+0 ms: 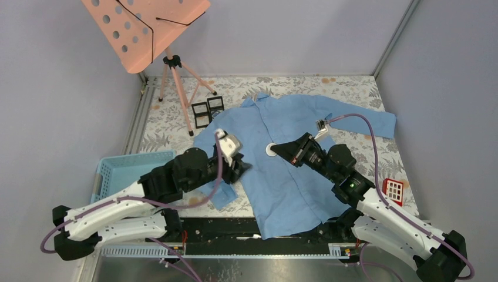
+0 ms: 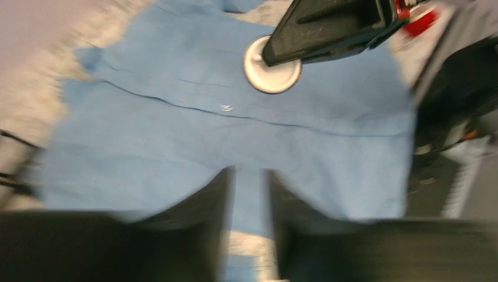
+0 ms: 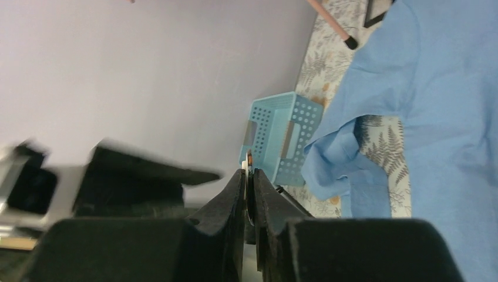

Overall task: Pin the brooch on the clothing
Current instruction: Pick up the brooch from the center of the board.

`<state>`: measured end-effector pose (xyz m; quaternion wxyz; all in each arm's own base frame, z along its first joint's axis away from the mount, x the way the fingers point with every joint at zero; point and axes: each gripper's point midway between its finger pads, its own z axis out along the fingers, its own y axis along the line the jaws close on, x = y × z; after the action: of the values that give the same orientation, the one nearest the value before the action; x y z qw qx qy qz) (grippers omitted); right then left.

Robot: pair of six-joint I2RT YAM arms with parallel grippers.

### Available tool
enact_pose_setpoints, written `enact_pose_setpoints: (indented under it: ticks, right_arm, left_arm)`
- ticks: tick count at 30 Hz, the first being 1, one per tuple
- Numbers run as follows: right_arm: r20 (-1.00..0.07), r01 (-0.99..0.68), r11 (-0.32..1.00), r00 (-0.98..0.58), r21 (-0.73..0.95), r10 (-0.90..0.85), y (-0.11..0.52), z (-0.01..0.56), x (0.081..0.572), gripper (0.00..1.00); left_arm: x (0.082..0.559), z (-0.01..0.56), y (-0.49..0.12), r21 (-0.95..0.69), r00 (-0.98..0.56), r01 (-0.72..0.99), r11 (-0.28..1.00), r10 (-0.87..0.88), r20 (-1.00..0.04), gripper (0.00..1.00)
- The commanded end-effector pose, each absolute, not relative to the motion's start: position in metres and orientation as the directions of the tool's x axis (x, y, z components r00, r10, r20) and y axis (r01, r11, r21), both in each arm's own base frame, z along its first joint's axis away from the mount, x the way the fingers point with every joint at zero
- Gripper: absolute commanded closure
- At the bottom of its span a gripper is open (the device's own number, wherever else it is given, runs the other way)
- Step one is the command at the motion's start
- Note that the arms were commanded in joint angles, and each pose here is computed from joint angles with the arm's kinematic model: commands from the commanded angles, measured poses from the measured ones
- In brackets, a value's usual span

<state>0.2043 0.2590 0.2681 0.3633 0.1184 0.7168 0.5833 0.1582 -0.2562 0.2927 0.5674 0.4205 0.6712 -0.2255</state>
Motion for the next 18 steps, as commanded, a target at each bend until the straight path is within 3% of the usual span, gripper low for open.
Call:
enact_pose_setpoints:
  ticks: [1,6,9,14,18]
  right_arm:
    - [-0.457,-0.462,0.149,-0.682,0.874,0.571,0.264,0.32,0.185,1.0]
    - [-0.481,-0.543,0.041,-0.703,0.839,0.524,0.269,0.343,0.164,1.0]
    - [-0.49,-0.567,0.007,-0.706,0.824,0.511,0.269,0.351,0.157,1.0]
    - [-0.51,-0.595,-0.018,-0.704,0.804,0.494,0.268,0.361,0.149,1.0]
    - [-0.521,-0.605,-0.024,-0.705,0.796,0.481,0.269,0.365,0.145,1.0]
  left_arm:
    - [0.121,0.349,-0.305,-0.737,-0.658,0.598,0.316,-0.331,-0.676,0.03]
    - [0.115,0.365,-0.319,-0.796,-0.718,0.582,0.165,-0.354,-0.599,0.01]
    - [0.115,0.364,-0.319,-0.806,-0.73,0.571,0.155,-0.352,-0.585,0.05]
    - [0.12,0.361,-0.309,-0.816,-0.725,0.556,0.155,-0.388,-0.568,0.25]
    - [0.12,0.359,-0.309,-0.812,-0.725,0.559,0.17,-0.375,-0.578,0.33]
